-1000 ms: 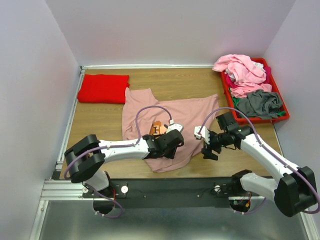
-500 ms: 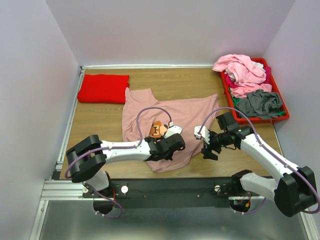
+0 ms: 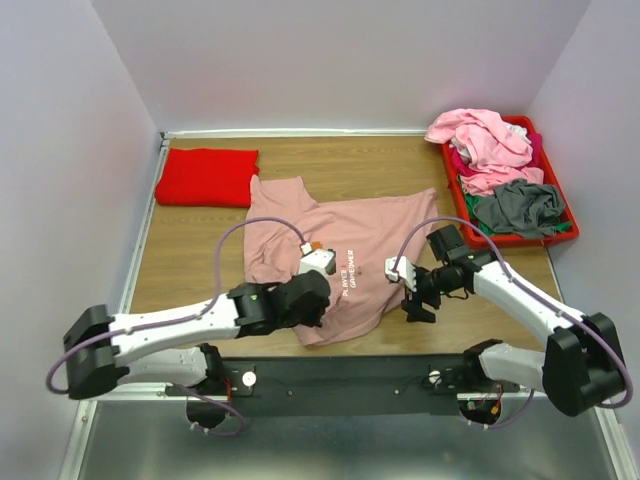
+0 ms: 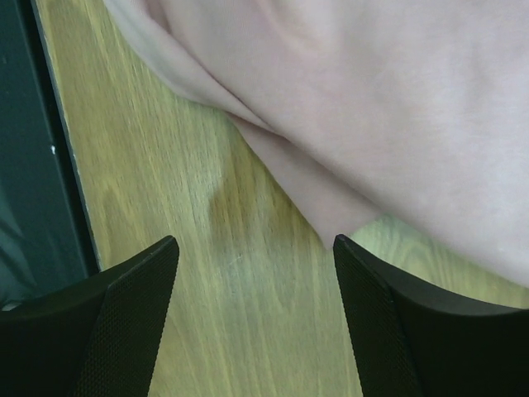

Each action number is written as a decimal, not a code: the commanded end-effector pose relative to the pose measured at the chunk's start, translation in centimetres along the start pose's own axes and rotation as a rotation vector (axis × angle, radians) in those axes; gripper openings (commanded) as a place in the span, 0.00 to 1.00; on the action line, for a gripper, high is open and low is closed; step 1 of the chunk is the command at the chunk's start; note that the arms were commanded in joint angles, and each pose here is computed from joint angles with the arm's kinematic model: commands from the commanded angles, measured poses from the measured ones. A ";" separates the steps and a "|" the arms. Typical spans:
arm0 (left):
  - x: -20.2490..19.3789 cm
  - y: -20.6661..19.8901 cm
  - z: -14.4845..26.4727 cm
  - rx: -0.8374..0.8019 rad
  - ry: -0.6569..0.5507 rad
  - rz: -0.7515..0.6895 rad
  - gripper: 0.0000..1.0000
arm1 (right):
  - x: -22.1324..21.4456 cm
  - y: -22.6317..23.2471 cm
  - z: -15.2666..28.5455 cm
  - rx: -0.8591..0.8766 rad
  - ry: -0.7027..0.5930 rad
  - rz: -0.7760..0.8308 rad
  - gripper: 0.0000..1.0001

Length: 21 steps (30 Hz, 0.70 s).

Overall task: Fold and stack the t-shirts
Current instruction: Flatten the tshirt out

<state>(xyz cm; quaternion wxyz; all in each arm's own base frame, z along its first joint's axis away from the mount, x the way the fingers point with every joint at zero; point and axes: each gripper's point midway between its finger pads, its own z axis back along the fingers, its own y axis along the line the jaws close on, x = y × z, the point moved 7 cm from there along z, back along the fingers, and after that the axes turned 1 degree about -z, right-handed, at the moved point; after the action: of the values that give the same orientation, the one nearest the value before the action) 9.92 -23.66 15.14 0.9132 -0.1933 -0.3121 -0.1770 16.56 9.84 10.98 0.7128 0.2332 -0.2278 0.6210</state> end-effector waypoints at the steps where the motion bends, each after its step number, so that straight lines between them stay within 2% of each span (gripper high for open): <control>1: -1.4 0.2 3.2 -0.101 0.071 0.065 0.00 | -0.4 -0.7 -1.1 0.043 0.007 0.036 0.81; 5: -1.1 0.1 6.2 -0.224 0.046 0.120 0.00 | -0.2 -1.7 -1.8 0.039 0.002 0.046 0.79; 9: -1.4 0.7 7.5 -0.237 0.035 0.152 0.00 | -0.1 -2.5 -2.3 0.043 0.011 0.039 0.78; 18: 0.5 1.1 10.2 -0.278 -0.088 0.160 0.00 | -1.5 -2.9 -3.7 0.050 0.076 0.009 0.69; 21: 1.3 1.1 11.2 -0.295 -0.134 0.155 0.00 | -1.7 -3.2 -3.9 0.045 0.090 -0.005 0.60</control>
<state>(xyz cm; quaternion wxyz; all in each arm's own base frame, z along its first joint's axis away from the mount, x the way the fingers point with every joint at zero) 5.66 -18.26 21.83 0.8785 -0.3457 -0.3001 -0.1362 19.19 10.78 7.53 0.7106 0.2400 -0.1930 0.6326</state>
